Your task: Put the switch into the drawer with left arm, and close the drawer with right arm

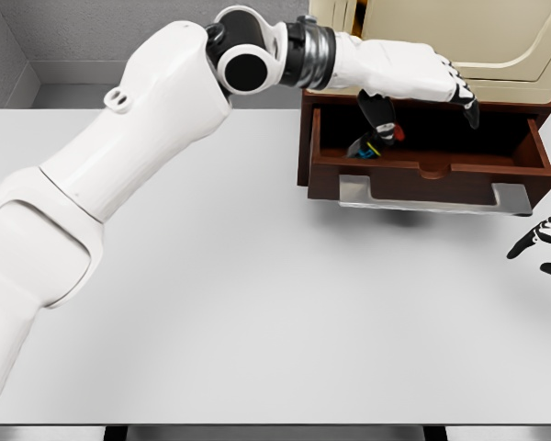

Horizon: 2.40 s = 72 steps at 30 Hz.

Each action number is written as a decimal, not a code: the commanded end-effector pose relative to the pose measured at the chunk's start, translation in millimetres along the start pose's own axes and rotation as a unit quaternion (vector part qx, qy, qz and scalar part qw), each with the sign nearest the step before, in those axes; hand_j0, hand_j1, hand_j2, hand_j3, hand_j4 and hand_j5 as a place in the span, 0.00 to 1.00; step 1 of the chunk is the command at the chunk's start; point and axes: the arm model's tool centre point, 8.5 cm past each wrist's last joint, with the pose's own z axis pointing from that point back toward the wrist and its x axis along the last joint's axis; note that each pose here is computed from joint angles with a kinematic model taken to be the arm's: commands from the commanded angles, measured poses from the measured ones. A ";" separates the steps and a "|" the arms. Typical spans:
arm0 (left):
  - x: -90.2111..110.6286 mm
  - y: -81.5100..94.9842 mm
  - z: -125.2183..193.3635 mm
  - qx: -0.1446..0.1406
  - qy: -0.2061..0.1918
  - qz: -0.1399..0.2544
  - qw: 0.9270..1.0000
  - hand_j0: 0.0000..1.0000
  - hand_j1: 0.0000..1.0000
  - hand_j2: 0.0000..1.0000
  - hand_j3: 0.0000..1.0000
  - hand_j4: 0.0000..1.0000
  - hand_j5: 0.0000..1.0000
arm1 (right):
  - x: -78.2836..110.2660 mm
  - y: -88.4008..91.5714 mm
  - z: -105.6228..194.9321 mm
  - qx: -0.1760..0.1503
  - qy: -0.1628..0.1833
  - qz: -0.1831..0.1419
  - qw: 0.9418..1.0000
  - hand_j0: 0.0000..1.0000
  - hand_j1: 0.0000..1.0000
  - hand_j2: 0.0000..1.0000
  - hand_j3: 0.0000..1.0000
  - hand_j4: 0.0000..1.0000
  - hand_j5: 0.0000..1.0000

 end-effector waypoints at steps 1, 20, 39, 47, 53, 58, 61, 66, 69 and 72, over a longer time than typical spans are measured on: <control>-1.1 -1.1 -0.8 0.000 0.003 0.003 1.000 0.80 0.80 0.80 0.80 0.80 0.80 | 0.1 -0.9 0.2 -0.002 0.000 -0.002 1.000 0.60 0.60 0.60 0.60 0.60 0.60; -1.5 1.9 -1.0 -0.007 0.008 -0.010 1.000 0.80 0.80 0.80 0.80 0.80 0.80 | 0.2 2.8 -0.5 0.002 -0.001 -0.006 1.000 0.61 0.61 0.61 0.61 0.61 0.61; 51.6 24.9 73.9 0.101 -0.187 0.162 0.964 1.00 1.00 1.00 1.00 1.00 1.00 | 0.3 4.7 -0.9 0.004 -0.002 -0.008 1.000 0.62 0.62 0.62 0.62 0.62 0.62; 87.3 -7.1 76.8 -0.086 -0.051 0.502 0.859 1.00 1.00 1.00 1.00 1.00 1.00 | 0.2 5.2 -0.8 0.005 -0.002 -0.009 1.000 0.62 0.62 0.62 0.62 0.62 0.62; 66.1 9.2 48.9 -0.019 0.079 0.517 0.852 1.00 1.00 1.00 1.00 1.00 1.00 | 0.3 6.2 -1.0 0.006 -0.002 -0.010 1.000 0.62 0.62 0.62 0.62 0.62 0.62; 44.1 12.6 55.1 0.022 0.120 0.529 0.840 1.00 1.00 1.00 1.00 1.00 1.00 | 0.3 7.1 -1.1 0.007 -0.002 -0.011 1.000 0.62 0.62 0.62 0.62 0.62 0.62; 39.2 4.9 57.9 0.007 0.149 0.539 0.829 1.00 1.00 1.00 1.00 1.00 1.00 | 0.6 8.9 -2.1 0.009 -0.003 -0.013 1.000 0.62 0.62 0.62 0.62 0.62 0.62; 31.7 -2.3 59.8 0.003 0.168 0.548 0.820 1.00 1.00 1.00 1.00 1.00 1.00 | 0.6 8.9 -2.1 0.009 -0.003 -0.013 1.000 0.62 0.62 0.62 0.62 0.62 0.62; 21.1 -8.7 59.0 0.005 0.183 0.557 0.810 1.00 1.00 1.00 1.00 1.00 1.00 | 0.6 8.9 -2.1 0.009 -0.003 -0.013 1.000 0.62 0.62 0.62 0.62 0.62 0.62; 13.0 -31.3 39.9 -0.003 0.199 0.560 0.804 1.00 1.00 1.00 1.00 1.00 1.00 | 0.6 8.4 -2.2 0.009 -0.003 -0.012 1.000 0.62 0.62 0.62 0.62 0.62 0.62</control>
